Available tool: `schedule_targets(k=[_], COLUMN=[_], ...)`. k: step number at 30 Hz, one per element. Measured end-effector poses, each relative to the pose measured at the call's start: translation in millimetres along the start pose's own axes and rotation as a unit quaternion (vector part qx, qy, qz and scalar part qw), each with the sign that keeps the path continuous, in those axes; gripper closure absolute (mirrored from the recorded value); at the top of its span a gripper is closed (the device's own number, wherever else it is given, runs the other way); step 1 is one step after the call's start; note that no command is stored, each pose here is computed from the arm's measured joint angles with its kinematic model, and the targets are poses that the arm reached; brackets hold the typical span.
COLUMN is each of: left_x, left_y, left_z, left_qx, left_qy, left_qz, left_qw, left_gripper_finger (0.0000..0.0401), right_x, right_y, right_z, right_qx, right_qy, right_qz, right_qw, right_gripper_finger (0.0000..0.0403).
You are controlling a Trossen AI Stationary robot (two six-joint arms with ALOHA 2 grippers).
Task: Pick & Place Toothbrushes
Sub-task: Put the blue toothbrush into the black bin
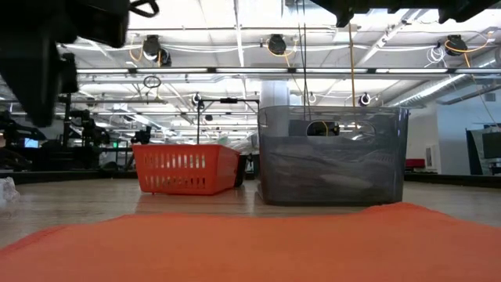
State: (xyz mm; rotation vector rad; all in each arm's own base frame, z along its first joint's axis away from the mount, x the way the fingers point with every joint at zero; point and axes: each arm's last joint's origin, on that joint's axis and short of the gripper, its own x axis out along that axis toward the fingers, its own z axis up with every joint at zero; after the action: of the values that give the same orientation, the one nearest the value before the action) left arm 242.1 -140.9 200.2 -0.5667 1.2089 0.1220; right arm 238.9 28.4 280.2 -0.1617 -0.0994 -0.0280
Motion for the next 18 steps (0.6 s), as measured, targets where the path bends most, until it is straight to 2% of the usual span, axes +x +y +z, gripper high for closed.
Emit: schedule_targets(k=[6, 12, 18], left_x=[-1, -2, -2], left_y=[-14, -21, -19], left_z=[-23, -41, -46], left_qx=[-0.033, -0.090, -0.123], left_qy=[0.020, 0.035, 0.039], left_qz=[-0.012, -0.009, 0.014], left_qw=[0.999, 0.995, 0.992], left_gripper_finger=[0.0256, 0.0256, 0.0256], right_x=[0, 0, 0], right_y=[0, 0, 0], right_z=[0, 0, 0], right_qx=[-0.002, -0.002, -0.002], right_qy=[0.000, -0.001, 0.000], right_qz=[0.000, 0.000, 0.000], right_qw=[1.000, 1.000, 1.000], right_gripper_finger=[0.0303, 0.0303, 0.0303])
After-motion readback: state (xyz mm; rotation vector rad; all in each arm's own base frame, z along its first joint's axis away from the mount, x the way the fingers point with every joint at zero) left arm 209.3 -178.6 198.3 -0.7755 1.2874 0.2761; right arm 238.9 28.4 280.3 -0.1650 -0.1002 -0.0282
